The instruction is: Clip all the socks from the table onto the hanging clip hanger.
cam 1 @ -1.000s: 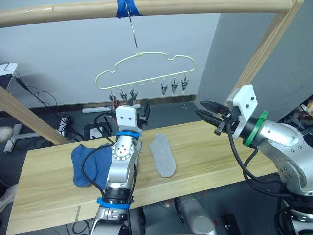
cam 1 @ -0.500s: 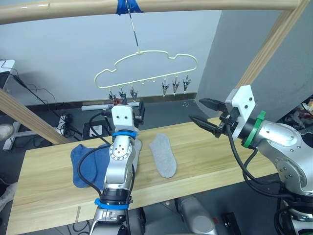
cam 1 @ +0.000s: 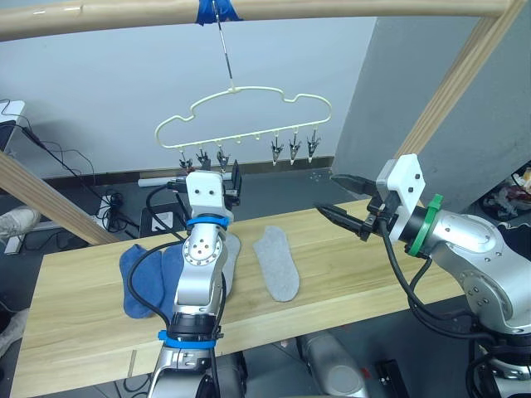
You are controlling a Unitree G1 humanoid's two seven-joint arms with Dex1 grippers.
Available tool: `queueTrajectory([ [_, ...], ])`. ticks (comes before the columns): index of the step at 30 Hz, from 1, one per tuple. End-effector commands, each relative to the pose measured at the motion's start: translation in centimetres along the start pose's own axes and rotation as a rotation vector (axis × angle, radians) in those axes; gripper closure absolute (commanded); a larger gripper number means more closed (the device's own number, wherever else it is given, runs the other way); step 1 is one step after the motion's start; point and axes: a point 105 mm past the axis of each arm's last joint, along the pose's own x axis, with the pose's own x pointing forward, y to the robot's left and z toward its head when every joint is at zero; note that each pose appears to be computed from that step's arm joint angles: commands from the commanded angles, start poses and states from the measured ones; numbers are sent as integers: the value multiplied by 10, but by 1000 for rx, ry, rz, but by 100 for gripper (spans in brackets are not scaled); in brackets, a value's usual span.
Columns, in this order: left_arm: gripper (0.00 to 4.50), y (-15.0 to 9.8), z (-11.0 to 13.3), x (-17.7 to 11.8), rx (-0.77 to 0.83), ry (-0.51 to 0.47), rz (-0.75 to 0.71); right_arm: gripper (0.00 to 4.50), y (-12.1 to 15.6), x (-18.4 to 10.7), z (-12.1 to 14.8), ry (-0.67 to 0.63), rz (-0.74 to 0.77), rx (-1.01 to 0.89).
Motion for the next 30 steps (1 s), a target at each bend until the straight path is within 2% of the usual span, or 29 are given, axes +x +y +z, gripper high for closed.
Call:
queueTrajectory([
  [1,155,-3,14,7,6,-50,-10,146,1,-1,8,-33,9,-34],
  [14,155,-7,20,19,19,-76,-10,146,0,-1,7,-33,16,-28],
  [17,210,-7,24,20,32,-94,-16,143,0,-1,7,-33,18,-27],
  [22,360,-4,25,21,46,-102,-16,143,1,-1,7,-31,21,-23],
  [25,419,-3,24,19,53,-102,-23,143,1,-1,6,-31,22,-22],
  [27,445,-2,24,18,61,-101,-28,143,1,-1,6,-29,24,-21],
  [30,447,-2,24,15,73,-94,-52,143,2,-1,3,-19,28,-22],
])
